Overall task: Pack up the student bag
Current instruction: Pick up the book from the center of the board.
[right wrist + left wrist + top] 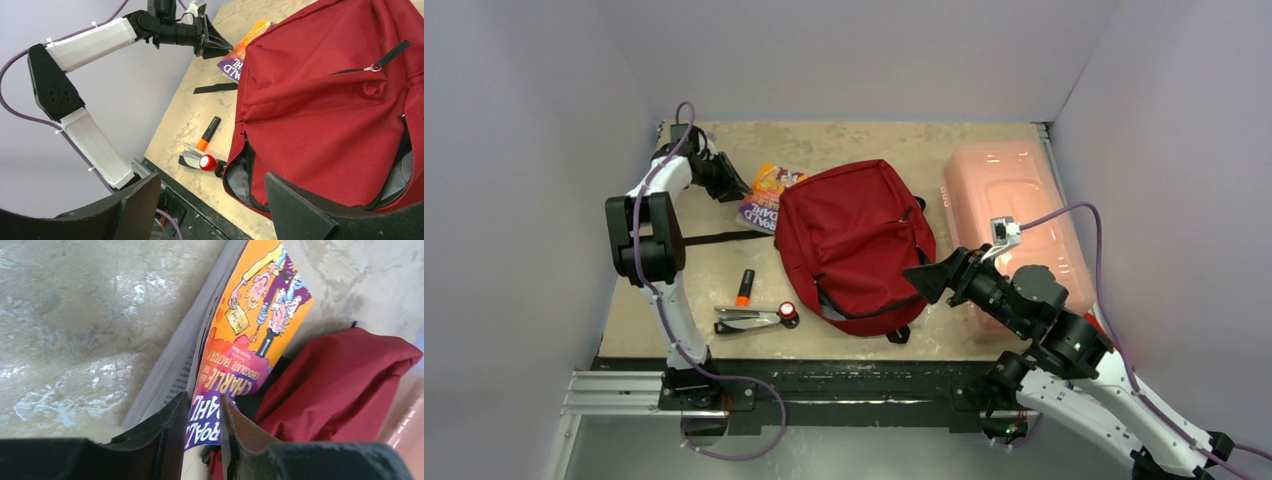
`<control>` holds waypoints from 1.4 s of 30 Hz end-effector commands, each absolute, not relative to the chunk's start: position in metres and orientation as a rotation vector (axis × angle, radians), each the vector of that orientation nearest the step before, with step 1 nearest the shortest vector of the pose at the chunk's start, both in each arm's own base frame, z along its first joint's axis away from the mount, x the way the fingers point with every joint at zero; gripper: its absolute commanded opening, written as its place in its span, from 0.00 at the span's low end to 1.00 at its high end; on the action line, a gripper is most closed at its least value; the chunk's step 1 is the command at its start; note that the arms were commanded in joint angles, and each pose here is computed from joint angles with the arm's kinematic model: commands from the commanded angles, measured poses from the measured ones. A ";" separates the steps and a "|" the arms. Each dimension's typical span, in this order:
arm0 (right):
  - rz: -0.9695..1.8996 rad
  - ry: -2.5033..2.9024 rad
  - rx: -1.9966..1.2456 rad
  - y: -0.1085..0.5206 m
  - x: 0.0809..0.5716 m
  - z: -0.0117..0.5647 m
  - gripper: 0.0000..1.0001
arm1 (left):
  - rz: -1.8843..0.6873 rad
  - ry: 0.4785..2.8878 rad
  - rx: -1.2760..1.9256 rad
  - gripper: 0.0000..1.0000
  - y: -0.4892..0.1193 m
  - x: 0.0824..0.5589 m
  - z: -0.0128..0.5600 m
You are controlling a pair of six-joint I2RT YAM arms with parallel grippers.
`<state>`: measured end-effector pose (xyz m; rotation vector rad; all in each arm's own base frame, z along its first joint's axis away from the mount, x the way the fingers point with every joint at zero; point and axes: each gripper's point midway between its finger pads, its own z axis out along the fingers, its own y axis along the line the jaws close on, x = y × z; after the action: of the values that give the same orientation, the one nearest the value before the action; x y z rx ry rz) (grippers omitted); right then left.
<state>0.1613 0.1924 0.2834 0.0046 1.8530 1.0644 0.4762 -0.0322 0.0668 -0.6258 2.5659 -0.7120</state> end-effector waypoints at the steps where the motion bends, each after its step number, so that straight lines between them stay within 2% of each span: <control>1: 1.101 1.820 -0.003 0.198 0.162 0.294 0.80 | -0.857 2.492 -0.576 0.27 -0.052 0.476 0.103; 6: 1.103 1.819 -0.004 0.200 0.163 0.293 0.80 | -0.856 2.524 -0.570 0.29 -0.053 0.472 0.093; 11: 1.107 1.817 -0.007 0.201 0.163 0.294 0.80 | -0.742 2.634 -0.566 0.31 -0.049 0.465 0.074; 14: 1.106 1.819 -0.007 0.200 0.163 0.293 0.80 | -0.681 2.668 -0.542 0.25 -0.049 0.464 0.071; 19: 1.106 1.814 -0.004 0.200 0.163 0.294 0.80 | -0.532 2.721 -0.478 0.22 -0.044 0.459 0.065; 22: 1.101 1.815 -0.006 0.200 0.164 0.294 0.80 | -0.529 2.724 -0.462 0.08 -0.045 0.459 0.065; 23: 1.098 1.817 -0.008 0.201 0.165 0.293 0.80 | -0.528 2.719 -0.454 0.00 -0.044 0.460 0.068; 32: 1.093 1.856 -0.067 0.223 0.177 0.286 0.80 | -0.366 2.578 -0.451 0.00 -0.028 0.455 0.121; 42: 1.142 1.877 -0.139 0.271 0.204 0.295 0.78 | -0.214 2.368 -0.518 0.00 -0.014 0.429 0.189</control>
<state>0.1933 0.2457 0.2461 -0.0800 2.0124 1.0351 0.4307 -0.0240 0.1503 -0.4841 2.5133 -0.2778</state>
